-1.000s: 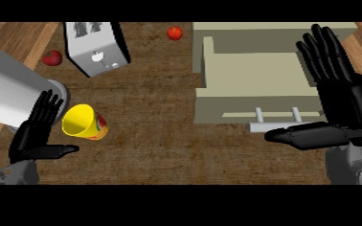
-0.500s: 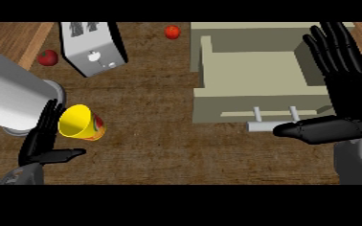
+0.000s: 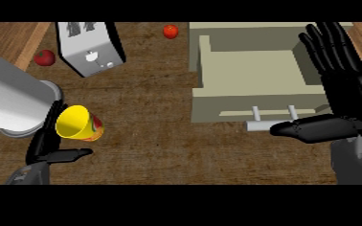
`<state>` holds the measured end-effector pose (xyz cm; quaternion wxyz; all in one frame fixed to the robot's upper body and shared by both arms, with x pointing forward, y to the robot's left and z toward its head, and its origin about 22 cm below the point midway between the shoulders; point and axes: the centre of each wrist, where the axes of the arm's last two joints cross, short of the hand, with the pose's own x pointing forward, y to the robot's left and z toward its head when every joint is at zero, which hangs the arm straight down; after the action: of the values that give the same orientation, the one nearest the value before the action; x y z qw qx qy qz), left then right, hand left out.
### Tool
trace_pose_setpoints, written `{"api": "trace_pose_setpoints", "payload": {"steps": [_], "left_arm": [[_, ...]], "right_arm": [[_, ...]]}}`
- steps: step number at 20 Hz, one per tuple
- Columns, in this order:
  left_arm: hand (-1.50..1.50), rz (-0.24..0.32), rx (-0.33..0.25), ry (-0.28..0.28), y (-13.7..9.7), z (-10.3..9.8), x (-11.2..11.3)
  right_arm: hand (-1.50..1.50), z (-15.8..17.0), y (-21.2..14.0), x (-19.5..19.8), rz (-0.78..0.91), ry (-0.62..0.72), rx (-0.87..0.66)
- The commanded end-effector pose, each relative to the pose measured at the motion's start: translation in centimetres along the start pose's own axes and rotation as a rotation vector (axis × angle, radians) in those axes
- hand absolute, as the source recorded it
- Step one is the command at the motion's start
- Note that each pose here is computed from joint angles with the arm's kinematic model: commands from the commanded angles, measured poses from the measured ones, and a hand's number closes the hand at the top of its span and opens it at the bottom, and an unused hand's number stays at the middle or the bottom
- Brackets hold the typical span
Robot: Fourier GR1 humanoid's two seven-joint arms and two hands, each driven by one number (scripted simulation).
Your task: Pick up the cup, place it into the drawer and close the drawer
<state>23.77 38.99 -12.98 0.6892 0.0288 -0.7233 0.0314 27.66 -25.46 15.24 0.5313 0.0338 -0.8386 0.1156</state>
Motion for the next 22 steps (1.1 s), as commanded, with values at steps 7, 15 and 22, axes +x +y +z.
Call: {"api": "trace_pose_setpoints", "payload": {"steps": [7,15,22], "left_arm": [[-1.50,0.095,-0.064,-0.086,-2.1,-0.4,-0.8],[1.50,0.261,-0.189,-0.141,-4.2,-3.0,0.2],[1.50,-0.072,0.012,-0.343,-4.1,-3.4,0.6]], "right_arm": [[-1.50,-0.1,-1.4,0.3,0.014,-0.003,0.011],[-1.50,-0.2,-0.2,-0.2,0.001,0.002,-0.002],[-1.50,0.0,-1.5,0.2,0.035,0.006,-0.023]]}}
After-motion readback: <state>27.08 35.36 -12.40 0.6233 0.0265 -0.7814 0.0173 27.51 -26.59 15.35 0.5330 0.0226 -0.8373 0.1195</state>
